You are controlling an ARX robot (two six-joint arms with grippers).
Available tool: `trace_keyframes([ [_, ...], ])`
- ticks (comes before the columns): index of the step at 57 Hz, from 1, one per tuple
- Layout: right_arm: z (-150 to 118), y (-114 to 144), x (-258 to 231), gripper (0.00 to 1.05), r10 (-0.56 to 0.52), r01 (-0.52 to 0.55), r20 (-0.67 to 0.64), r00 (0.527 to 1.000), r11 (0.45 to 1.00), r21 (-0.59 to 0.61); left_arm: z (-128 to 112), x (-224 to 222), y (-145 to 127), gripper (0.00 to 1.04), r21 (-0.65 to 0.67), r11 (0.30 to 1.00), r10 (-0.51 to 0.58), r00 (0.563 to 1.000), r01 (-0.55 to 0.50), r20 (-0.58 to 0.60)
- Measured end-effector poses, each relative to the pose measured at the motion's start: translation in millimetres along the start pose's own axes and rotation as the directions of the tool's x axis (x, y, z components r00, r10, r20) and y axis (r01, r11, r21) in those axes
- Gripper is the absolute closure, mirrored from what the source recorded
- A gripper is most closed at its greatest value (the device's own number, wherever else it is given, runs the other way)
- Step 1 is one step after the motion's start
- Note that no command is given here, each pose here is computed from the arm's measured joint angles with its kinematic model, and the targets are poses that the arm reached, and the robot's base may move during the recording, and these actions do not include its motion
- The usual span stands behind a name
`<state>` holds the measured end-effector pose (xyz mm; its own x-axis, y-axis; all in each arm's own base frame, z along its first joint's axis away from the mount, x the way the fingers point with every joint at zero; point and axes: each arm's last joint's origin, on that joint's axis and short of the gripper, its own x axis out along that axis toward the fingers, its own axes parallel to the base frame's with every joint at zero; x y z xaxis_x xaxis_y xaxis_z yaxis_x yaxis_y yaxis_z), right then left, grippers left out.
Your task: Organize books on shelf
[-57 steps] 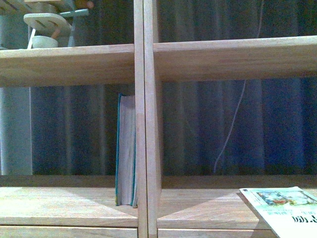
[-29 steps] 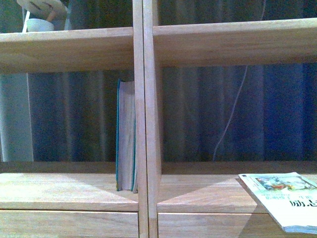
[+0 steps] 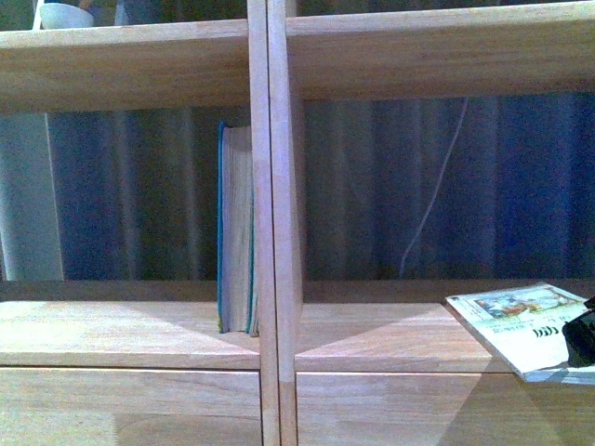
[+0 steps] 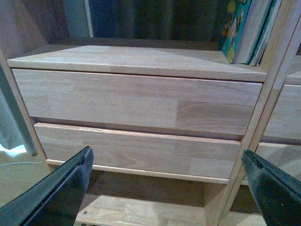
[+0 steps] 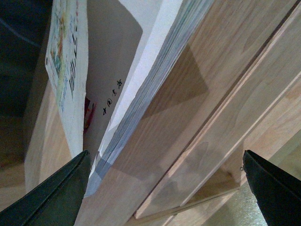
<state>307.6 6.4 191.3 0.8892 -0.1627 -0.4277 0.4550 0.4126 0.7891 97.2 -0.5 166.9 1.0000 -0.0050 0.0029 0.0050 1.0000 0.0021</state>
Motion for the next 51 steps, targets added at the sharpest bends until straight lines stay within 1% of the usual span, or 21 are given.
trace_keyframes([
  [9,10.1,-3.3,3.7,0.07,-0.01,0.011,-0.012,1.0,0.999,0.051,0.0,0.0,0.0,0.07,0.0,1.0,0.0,1.0,0.0,0.0],
  [16,18.8,-10.6,0.8,0.07,-0.025,0.029,-0.057,0.998,0.997,0.073,0.0,0.0,0.0,0.07,0.0,1.0,0.0,1.0,0.0,0.0],
  [24,27.4,-10.3,-3.4,0.07,-0.017,0.021,-0.047,0.999,0.995,0.094,0.0,0.0,0.0,0.07,0.0,1.0,0.0,1.0,0.0,0.0],
  [33,27.3,3.4,2.8,0.07,0.0,0.005,-0.044,0.999,0.995,0.103,0.0,0.0,0.0,0.07,0.0,1.0,0.0,1.0,0.0,0.0],
  [51,14.2,37.0,34.2,0.07,0.003,0.003,-0.053,0.999,0.994,0.107,0.0,0.0,0.0,0.07,0.0,1.0,0.0,1.0,0.0,0.0],
])
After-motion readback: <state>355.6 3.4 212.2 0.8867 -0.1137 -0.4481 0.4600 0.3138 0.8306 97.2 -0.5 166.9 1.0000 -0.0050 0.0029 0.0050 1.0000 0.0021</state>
